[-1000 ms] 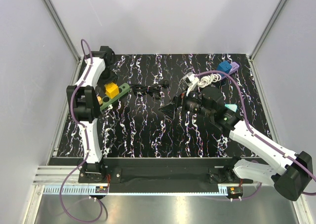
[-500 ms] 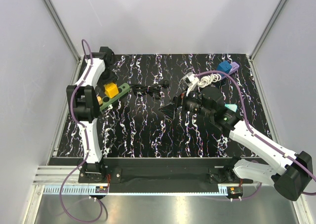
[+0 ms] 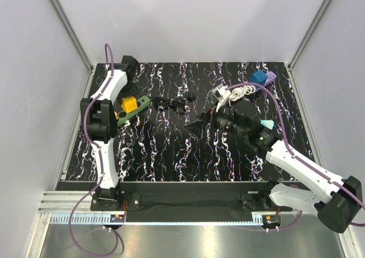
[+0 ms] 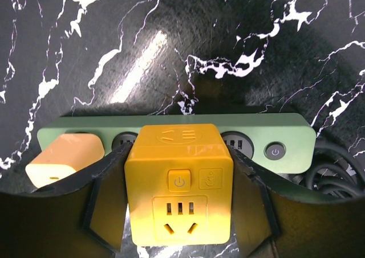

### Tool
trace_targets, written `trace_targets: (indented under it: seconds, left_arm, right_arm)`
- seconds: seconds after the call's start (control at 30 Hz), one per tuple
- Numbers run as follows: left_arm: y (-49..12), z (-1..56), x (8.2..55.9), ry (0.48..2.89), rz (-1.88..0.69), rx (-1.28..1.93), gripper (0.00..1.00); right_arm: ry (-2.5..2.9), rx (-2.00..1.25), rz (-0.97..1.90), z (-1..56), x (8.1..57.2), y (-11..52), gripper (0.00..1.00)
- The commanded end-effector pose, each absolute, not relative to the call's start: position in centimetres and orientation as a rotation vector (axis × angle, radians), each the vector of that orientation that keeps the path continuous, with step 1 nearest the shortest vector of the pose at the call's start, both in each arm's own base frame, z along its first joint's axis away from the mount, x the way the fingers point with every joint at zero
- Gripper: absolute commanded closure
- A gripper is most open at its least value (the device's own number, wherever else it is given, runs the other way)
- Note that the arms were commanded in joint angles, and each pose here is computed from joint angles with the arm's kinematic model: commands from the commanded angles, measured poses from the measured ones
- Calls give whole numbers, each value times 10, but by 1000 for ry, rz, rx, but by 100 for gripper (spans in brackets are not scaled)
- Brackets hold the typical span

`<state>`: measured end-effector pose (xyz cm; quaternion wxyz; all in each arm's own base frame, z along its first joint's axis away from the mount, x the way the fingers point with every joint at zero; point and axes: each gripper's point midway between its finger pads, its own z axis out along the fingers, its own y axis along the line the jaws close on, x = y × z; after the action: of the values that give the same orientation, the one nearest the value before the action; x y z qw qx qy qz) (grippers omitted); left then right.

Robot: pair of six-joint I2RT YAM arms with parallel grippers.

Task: Insert the plug

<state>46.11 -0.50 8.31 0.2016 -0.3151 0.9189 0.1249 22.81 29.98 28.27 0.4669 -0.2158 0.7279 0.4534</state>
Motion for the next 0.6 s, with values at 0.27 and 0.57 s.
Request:
trace_targets:
  seconds: [0.27,0.57]
  left_arm:
    - [-9,37,416,2713,309,-845,100]
    - [-18,30,404,2673,295,-820,100]
  right_arm:
    - [1704,-516,1077,300,227,289,0]
    - [1723,-504,1068,295,233,291,0]
